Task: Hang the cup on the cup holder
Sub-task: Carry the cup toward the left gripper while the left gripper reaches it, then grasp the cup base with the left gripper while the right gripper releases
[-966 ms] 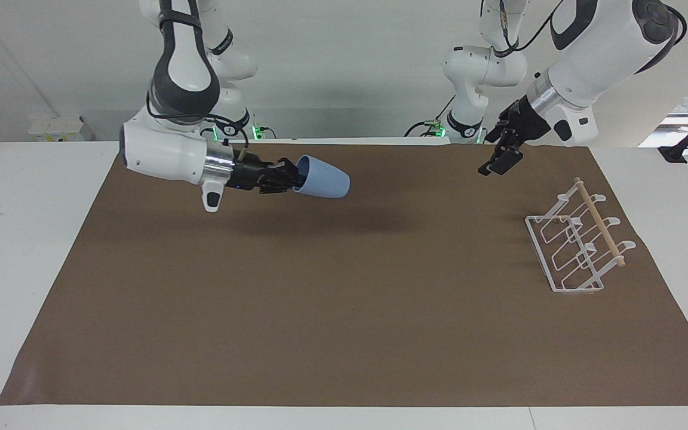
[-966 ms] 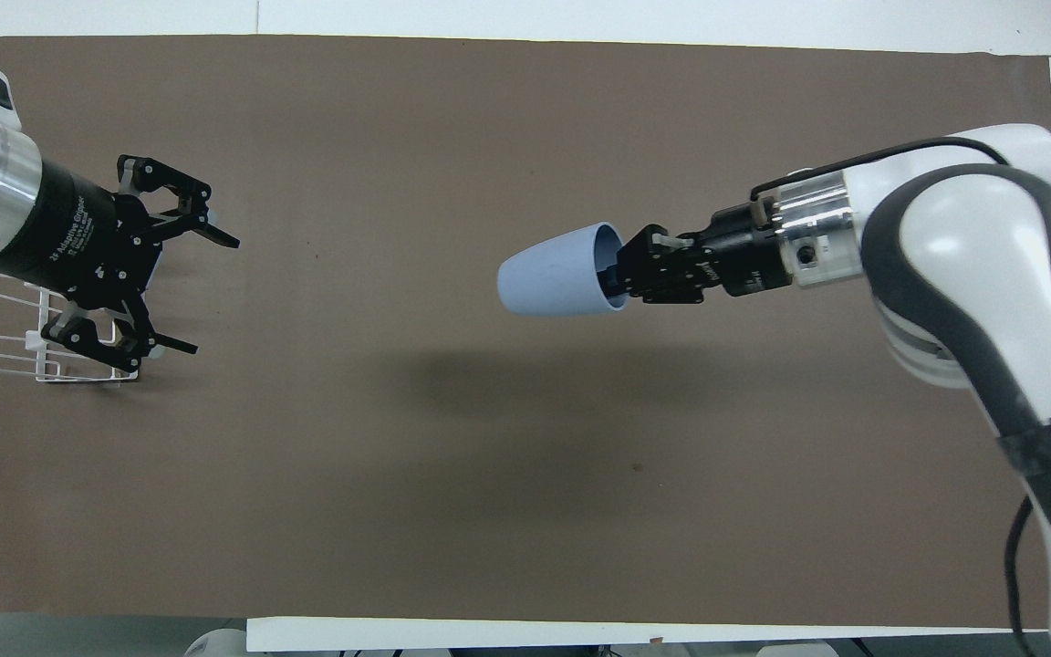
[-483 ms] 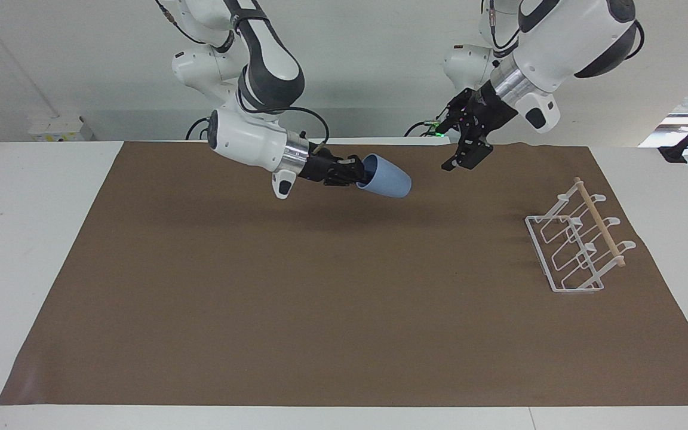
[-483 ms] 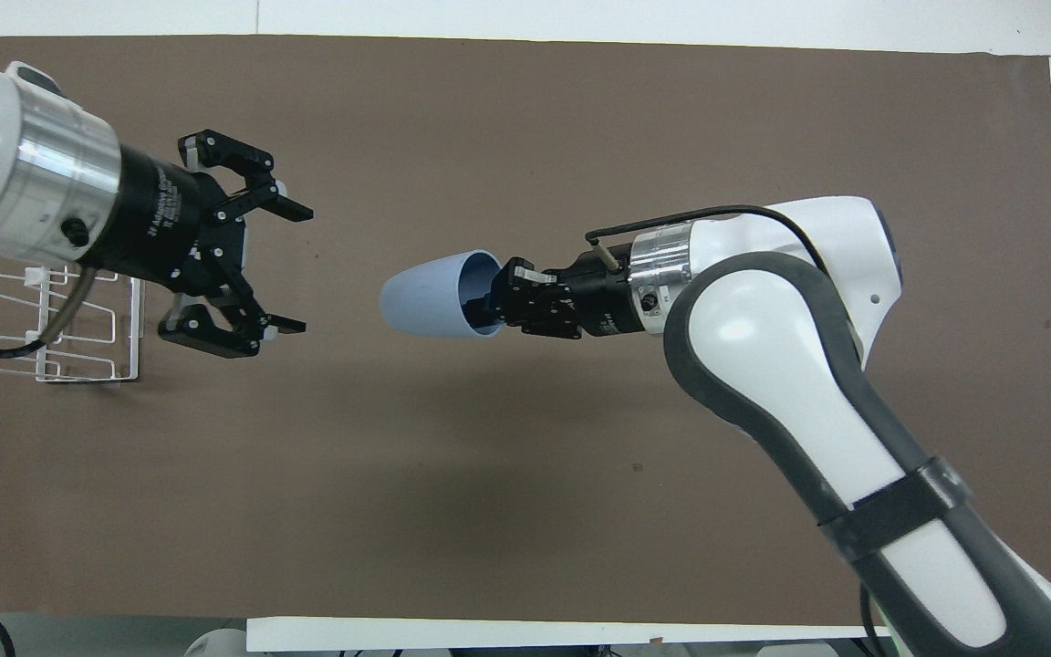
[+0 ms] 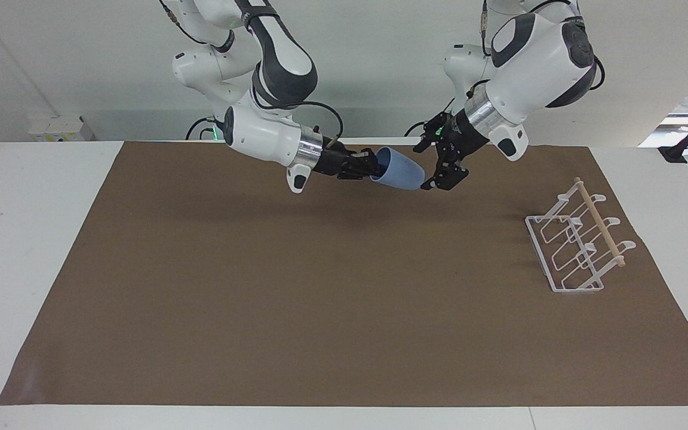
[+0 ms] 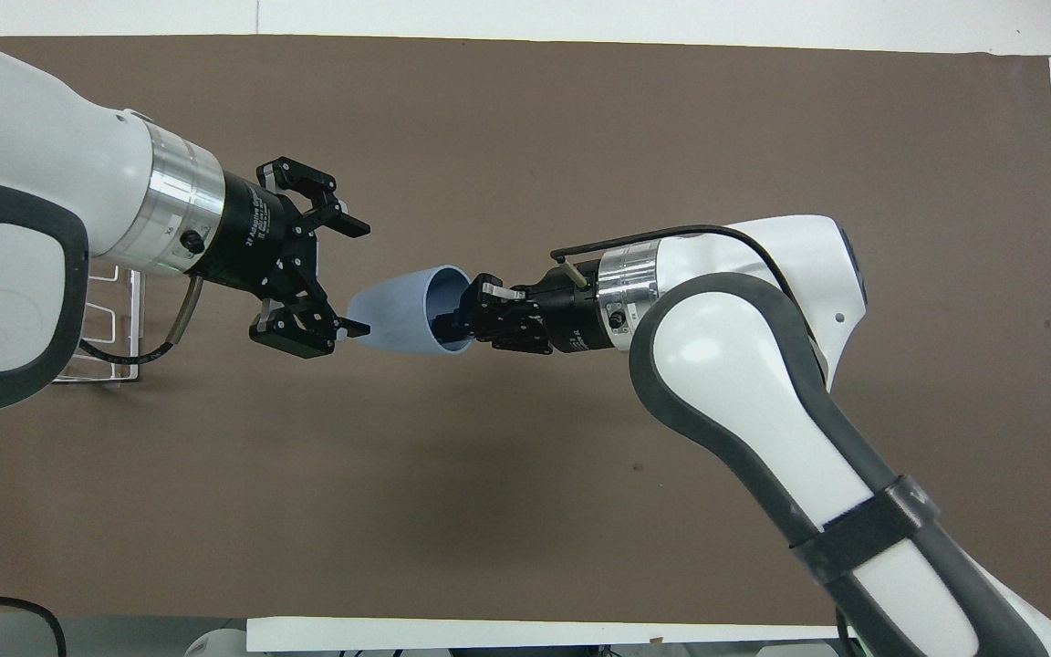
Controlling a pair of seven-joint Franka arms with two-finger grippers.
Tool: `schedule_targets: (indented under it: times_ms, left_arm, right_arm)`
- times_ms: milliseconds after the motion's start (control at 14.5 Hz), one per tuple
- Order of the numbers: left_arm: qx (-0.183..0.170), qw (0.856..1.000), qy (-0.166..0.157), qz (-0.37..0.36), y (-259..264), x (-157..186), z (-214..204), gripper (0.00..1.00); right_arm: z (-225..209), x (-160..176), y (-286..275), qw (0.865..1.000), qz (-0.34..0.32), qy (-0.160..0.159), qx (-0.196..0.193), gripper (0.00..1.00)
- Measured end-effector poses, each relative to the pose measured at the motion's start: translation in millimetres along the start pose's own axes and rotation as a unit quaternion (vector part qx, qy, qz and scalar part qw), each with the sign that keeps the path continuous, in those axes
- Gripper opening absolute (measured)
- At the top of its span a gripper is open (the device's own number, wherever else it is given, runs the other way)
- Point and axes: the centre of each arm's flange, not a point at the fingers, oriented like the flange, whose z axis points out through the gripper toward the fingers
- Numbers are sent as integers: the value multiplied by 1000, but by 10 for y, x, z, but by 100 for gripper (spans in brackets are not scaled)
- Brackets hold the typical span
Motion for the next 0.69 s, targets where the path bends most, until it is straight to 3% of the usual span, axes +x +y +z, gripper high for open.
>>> schedule_targets:
  times_ms: [345,414,552,690]
  left_arm:
    - [33,999,-14,30,-14,119,430,100]
    - [36,999,-16,34,-17,139,469,94]
    - [30,997,-18,62,-7,140,477,72]
    - [27,997,-19,67,-2,136,470,72]
  right_arm:
    - [-7,7,-2,1000,0,3,0,4]
    - [-11,12,-3,1000,0,6,0,4]
    - [-22,16,-9,1000,-1,11,1,4]
    - [-27,12,-17,1000,-2,15,1,4]
